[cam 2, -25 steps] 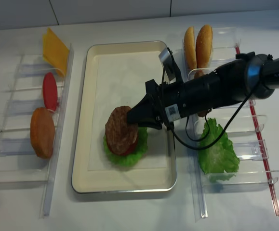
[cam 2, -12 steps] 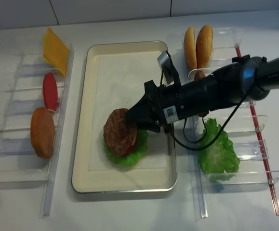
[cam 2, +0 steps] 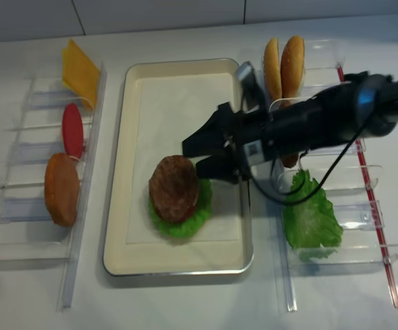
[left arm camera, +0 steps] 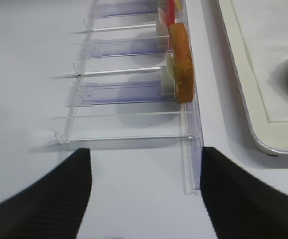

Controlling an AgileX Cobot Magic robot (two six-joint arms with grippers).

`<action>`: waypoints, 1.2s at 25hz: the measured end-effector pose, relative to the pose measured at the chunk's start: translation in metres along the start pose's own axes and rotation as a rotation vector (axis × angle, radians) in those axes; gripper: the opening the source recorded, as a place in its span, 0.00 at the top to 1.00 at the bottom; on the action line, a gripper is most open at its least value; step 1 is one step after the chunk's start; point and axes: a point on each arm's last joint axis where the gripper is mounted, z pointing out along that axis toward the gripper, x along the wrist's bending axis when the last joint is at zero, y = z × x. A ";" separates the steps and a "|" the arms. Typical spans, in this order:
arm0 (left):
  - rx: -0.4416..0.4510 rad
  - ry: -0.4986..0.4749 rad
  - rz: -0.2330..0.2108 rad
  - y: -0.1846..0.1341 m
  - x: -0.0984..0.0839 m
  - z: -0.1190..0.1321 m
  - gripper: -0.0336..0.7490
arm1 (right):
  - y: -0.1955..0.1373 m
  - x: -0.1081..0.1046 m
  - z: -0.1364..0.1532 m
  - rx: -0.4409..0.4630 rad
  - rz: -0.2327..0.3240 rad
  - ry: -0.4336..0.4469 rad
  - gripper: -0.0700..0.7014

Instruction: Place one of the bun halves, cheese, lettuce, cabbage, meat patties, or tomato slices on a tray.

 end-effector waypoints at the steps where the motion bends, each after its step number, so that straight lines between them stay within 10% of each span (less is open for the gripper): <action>1: 0.000 0.000 0.000 0.000 0.000 0.000 0.37 | 0.002 0.001 -0.004 0.008 -0.008 -0.012 0.27; 9: 0.000 0.000 0.000 0.000 0.000 0.000 0.37 | 0.013 0.014 -0.010 0.131 -0.080 -0.170 0.26; 17: 0.000 0.000 0.000 0.000 0.000 0.000 0.37 | 0.046 0.084 -0.030 0.209 -0.285 -0.416 0.26; 30: 0.000 0.000 0.000 0.000 0.000 0.000 0.37 | 0.067 0.188 -0.104 0.003 -0.542 -1.045 0.26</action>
